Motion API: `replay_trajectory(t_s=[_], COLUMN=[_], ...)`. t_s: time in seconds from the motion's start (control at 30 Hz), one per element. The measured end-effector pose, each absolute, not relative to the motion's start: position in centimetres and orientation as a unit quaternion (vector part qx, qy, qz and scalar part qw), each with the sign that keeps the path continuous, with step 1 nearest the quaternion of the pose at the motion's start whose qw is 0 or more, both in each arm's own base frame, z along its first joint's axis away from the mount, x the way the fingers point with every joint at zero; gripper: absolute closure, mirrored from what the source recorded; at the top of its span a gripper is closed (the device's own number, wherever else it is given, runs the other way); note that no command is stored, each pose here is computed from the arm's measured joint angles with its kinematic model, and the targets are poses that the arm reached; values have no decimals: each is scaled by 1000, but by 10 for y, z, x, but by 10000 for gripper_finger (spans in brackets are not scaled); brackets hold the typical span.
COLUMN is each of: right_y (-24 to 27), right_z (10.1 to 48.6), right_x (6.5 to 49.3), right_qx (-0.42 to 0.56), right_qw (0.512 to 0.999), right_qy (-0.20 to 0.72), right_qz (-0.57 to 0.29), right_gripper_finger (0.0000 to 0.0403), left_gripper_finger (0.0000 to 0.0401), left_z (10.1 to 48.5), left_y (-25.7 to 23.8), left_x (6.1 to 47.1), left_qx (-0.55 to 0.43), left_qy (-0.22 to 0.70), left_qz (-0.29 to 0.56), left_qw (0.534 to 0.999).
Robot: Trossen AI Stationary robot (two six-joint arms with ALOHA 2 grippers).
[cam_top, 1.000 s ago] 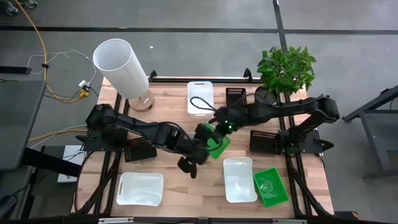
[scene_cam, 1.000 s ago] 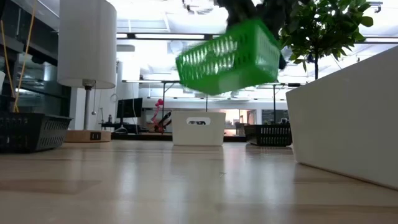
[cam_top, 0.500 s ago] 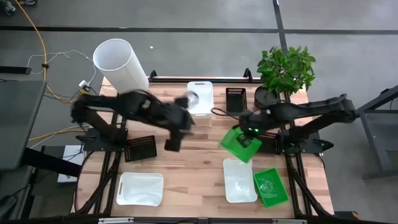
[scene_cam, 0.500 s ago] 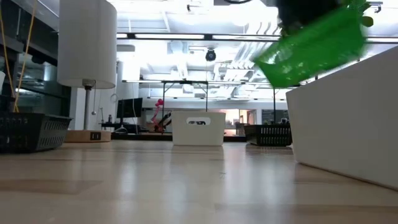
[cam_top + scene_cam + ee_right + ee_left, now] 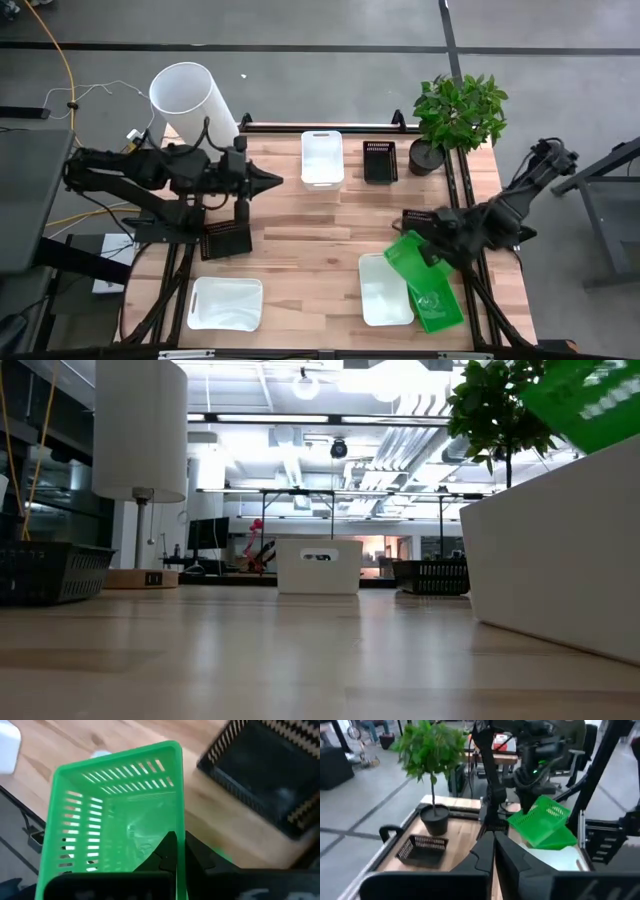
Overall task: Stack baskets by color
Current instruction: Stack the top green bin on top of the bottom green bins
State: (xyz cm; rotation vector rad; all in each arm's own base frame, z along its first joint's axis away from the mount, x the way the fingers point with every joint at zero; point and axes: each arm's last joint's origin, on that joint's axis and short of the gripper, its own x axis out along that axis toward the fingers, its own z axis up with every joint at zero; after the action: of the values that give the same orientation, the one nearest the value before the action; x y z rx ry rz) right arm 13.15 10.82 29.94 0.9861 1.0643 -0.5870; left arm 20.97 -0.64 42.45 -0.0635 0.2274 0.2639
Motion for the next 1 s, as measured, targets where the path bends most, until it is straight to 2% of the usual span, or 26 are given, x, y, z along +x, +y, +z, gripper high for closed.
replay_trajectory(t_s=[0.27,0.5,1.0], right_y=[148,177,193], right_z=[290,278,250], right_x=[100,79,107], right_qx=[454,423,403], right_qw=[677,651,649], right_qy=[514,571,545], right_qz=[-267,-266,-345], right_gripper_finger=[403,403,403], left_gripper_finger=[400,401,401], left_z=[413,413,413], left_y=[-6,-6,-6], left_x=[205,205,205], left_qx=[-60,-60,-70], left_qy=[93,91,90], left_qz=[133,133,134], left_qw=[985,985,984])
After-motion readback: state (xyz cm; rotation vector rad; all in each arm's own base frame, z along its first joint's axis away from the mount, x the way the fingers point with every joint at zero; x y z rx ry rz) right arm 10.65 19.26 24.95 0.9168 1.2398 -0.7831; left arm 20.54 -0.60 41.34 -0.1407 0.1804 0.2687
